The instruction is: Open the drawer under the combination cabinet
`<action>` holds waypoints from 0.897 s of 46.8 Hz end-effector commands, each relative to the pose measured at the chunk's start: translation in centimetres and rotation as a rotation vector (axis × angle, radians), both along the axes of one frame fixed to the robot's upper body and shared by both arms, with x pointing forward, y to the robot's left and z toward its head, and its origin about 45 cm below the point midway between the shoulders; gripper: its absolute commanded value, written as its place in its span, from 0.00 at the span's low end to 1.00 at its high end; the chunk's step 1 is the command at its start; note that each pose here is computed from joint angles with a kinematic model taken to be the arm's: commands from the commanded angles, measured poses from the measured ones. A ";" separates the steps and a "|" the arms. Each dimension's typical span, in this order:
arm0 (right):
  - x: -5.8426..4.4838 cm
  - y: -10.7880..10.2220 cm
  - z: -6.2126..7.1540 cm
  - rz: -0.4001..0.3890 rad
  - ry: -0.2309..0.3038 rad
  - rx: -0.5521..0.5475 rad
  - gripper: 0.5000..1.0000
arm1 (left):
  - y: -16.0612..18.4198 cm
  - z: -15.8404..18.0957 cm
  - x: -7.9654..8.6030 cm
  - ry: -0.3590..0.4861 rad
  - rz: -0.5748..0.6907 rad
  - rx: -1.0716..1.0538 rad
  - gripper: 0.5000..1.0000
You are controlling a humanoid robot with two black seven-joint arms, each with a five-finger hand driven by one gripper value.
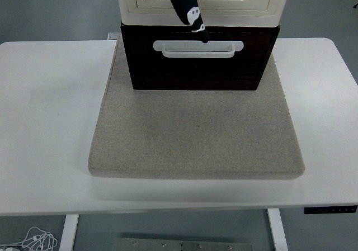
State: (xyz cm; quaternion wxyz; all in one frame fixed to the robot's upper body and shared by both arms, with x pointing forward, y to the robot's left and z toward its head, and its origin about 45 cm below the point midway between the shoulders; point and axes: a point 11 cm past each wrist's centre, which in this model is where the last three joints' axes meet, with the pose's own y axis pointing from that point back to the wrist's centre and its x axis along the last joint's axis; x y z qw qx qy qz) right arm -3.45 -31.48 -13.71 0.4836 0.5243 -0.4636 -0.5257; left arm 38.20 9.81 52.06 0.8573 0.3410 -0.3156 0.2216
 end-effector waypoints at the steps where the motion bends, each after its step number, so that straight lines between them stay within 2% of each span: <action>1: 0.0 0.0 0.0 0.000 0.000 0.000 0.85 | 0.8 -1.1 0.4 0.025 0.032 0.050 1.00; 9: 0.0 0.0 0.0 0.000 0.000 0.000 0.85 | 1.7 -2.5 1.0 0.055 0.089 0.120 1.00; 16: 0.0 0.0 0.0 0.000 0.000 0.000 0.85 | 1.8 -3.1 1.6 0.084 0.084 0.164 1.00; 35: 0.0 0.0 0.0 0.000 0.000 0.000 0.85 | 1.4 -6.3 3.2 0.137 0.147 0.258 1.00; 42: 0.0 0.0 0.0 0.000 0.000 0.000 0.85 | 1.1 -7.2 3.2 0.147 0.150 0.276 1.00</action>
